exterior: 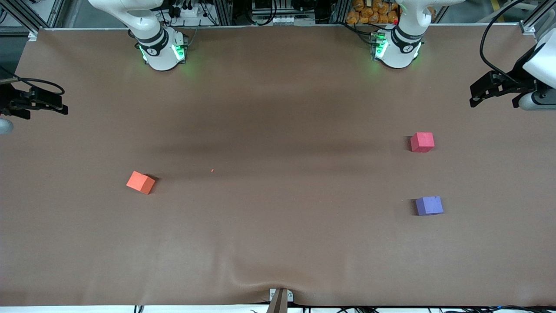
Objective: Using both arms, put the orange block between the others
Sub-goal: 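Reach the right gripper down toward the orange cube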
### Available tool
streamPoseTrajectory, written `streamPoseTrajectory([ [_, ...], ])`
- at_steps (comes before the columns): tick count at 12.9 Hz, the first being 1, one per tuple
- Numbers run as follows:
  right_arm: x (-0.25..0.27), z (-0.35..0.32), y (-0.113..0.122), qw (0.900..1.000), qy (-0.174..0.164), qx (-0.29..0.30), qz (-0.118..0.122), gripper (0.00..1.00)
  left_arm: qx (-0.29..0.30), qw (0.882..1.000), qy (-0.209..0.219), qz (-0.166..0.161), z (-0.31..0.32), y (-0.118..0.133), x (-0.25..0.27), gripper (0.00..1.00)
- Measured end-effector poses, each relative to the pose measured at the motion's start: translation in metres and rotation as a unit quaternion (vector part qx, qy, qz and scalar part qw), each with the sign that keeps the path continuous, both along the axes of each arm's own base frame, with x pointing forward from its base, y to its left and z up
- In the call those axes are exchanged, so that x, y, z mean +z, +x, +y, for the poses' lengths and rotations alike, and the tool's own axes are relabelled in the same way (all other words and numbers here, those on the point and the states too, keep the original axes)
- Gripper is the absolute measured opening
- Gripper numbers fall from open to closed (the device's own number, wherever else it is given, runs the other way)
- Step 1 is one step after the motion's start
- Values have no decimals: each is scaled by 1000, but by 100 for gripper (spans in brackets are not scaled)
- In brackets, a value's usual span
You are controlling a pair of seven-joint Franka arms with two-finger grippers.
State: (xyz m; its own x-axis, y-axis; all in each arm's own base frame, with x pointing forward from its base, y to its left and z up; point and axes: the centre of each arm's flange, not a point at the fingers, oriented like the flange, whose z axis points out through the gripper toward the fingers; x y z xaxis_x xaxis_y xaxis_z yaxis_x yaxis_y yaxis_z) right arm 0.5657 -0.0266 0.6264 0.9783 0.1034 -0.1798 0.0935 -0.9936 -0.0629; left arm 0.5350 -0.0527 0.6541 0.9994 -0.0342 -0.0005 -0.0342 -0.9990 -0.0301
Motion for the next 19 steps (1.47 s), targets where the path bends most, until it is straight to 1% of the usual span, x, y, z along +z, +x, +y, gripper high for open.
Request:
streamPoseTrajectory([
  [7,3,0,-2,1000,0,0,-2,100,7,1000,-1,1,8,5,-1,100],
  [10,-10,0,3,1000,0,-1,-1,100,7,1000,-1,4,8,5,-3,100],
  [11,-24,-1,10,1000,-1,-1,-3,100,7,1000,-1,5,8,6,-3,100],
  [13,-73,-2,27,1000,-3,-4,-9,100,7,1000,-1,5,8,6,-4,100],
  [16,-167,-3,49,1000,-8,-7,-15,100,14,1000,-1,6,15,6,-4,100],
  [19,-255,-4,61,999,-15,-10,-32,100,17,1000,0,8,19,7,-6,100],
])
